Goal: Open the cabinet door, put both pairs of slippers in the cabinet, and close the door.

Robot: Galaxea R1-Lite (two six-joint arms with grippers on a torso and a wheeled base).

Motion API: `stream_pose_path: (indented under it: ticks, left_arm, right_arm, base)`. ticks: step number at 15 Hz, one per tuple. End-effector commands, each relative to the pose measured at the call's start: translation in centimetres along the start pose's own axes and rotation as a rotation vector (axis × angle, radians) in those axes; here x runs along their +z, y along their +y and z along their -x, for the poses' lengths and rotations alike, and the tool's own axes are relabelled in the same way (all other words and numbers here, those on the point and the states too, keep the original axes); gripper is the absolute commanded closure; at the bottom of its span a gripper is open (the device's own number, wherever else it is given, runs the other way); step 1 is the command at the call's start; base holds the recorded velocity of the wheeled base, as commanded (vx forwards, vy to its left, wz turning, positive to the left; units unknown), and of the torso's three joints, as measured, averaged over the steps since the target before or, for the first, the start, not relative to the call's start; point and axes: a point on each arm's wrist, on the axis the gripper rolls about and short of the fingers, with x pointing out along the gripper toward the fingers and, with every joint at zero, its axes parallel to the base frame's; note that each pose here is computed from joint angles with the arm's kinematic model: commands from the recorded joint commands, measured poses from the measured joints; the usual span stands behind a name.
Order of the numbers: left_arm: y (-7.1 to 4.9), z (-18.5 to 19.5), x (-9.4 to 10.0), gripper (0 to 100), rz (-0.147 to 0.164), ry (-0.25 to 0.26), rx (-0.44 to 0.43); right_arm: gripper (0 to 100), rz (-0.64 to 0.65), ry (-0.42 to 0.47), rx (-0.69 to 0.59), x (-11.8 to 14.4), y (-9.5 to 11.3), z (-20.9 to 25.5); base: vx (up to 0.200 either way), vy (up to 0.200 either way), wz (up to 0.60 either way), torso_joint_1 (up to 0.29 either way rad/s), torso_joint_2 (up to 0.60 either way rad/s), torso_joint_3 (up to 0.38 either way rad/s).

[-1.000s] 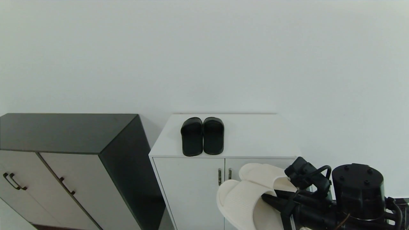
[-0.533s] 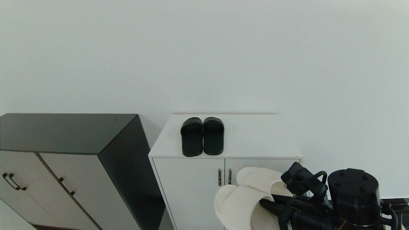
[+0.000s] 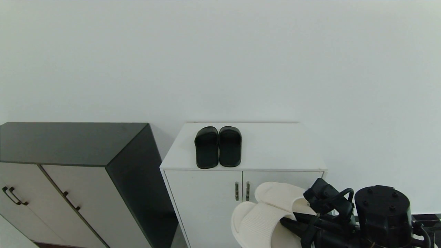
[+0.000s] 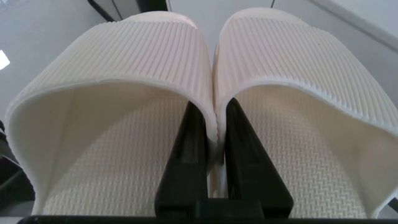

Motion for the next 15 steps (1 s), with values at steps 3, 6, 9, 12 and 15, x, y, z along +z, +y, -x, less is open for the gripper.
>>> stream_pose_path:
  ticks: [3, 6, 9, 12, 15]
  left_arm:
    - [-0.01, 0.01, -0.01, 0, 0.001, 0.0, -0.002]
    - [0.0, 0.01, -0.01, 0, 0.003, 0.0, 0.001]
    - [-0.01, 0.01, -0.01, 0, -0.005, 0.0, -0.002]
    - [-0.01, 0.01, -0.01, 0, -0.008, 0.0, -0.004]
    - [0.0, 0.01, -0.02, 0, -0.046, 0.001, -0.001]
  right_arm:
    - [100, 0.009, 0.0, 0.02, -0.11, 0.51, -0.05]
    - [100, 0.011, 0.008, 0.024, -0.3, 0.61, -0.01]
    - [100, 0.011, 0.009, 0.025, -0.33, 0.65, -0.04]
    - [100, 0.013, 0.011, 0.029, -0.36, 0.76, -0.06]
    - [100, 0.014, 0.022, 0.03, -0.57, 0.79, -0.29]
  base:
    - [0.0, 0.0, 0.0, -0.141, 0.32, 0.17]
    - [0.0, 0.0, 0.0, -0.159, 0.35, 0.191]
    - [0.0, 0.0, 0.0, -0.16, 0.37, 0.194]
    - [0.0, 0.0, 0.0, -0.17, 0.38, 0.207]
    - [0.0, 0.0, 0.0, -0.199, 0.47, 0.263]
